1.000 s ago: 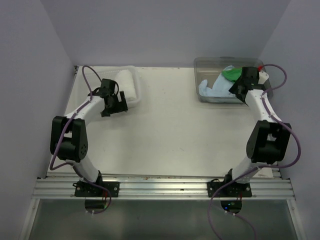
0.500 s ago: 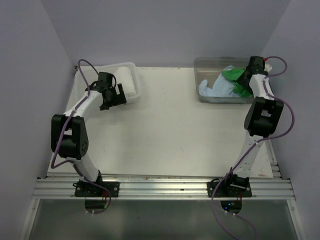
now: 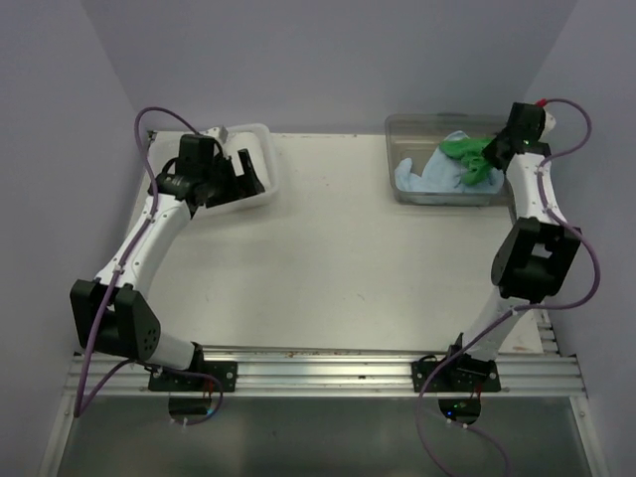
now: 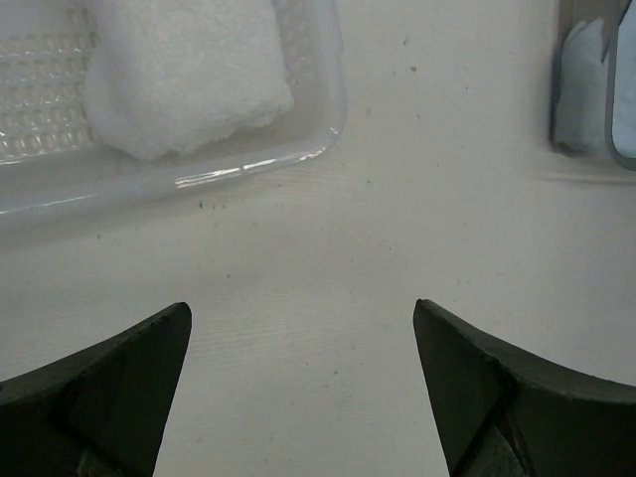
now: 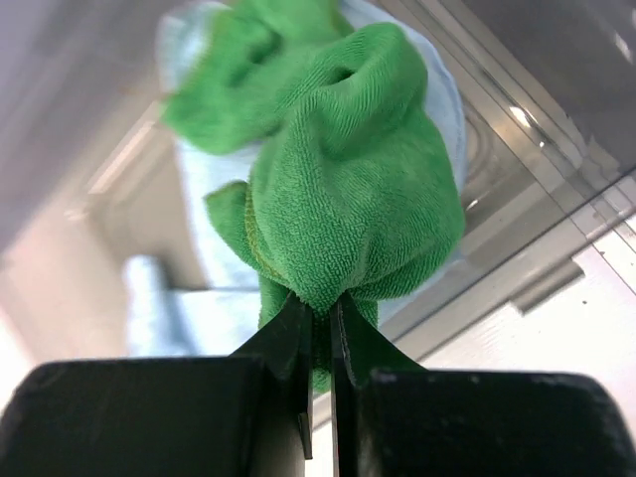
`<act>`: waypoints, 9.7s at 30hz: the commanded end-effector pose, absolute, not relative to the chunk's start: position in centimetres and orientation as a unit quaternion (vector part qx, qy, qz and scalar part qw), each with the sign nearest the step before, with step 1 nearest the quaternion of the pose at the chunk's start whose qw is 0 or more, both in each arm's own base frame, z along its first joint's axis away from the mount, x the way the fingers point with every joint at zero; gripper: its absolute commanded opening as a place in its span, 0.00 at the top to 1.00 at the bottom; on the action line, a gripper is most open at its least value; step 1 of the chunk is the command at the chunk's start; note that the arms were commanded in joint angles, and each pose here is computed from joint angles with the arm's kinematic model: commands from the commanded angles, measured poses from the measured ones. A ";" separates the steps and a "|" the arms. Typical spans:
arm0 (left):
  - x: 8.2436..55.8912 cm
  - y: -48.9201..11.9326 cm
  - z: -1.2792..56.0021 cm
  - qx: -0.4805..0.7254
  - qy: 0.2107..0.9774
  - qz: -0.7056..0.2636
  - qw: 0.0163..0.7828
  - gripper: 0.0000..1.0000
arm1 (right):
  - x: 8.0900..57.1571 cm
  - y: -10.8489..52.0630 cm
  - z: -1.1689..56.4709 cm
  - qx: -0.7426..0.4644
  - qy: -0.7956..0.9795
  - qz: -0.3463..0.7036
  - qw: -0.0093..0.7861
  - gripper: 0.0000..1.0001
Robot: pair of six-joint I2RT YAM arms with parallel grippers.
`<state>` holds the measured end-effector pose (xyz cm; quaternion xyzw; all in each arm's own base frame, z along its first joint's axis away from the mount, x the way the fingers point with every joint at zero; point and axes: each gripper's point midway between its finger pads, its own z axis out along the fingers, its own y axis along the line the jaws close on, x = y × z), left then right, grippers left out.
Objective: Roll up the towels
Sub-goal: Grab a towel with the right arm, then move the towel to the center of the board, then flatten the towel
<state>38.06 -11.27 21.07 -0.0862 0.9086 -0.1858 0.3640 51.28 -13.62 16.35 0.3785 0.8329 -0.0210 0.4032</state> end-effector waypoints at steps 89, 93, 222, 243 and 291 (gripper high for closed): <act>30.2 -17.4 26.8 0.026 0.900 -0.227 0.371 1.00 | 43.8 14.6 13.4 0.269 0.822 0.308 0.397 0.61; 30.6 -16.6 27.2 0.018 0.898 -0.225 0.379 1.00 | 44.5 14.5 14.8 0.255 0.823 0.299 0.410 0.92; 32.3 -10.1 6.1 -0.199 0.941 -0.094 0.257 0.34 | 29.1 7.1 8.3 0.173 0.929 0.024 0.327 1.00; 39.0 -9.5 17.9 -0.160 0.913 -0.126 0.355 1.00 | 35.7 4.6 16.3 0.220 0.888 0.048 0.402 1.00; 36.3 -9.0 19.0 -0.126 0.919 -0.153 0.340 0.33 | 34.8 0.2 19.7 0.280 0.854 0.072 0.433 1.00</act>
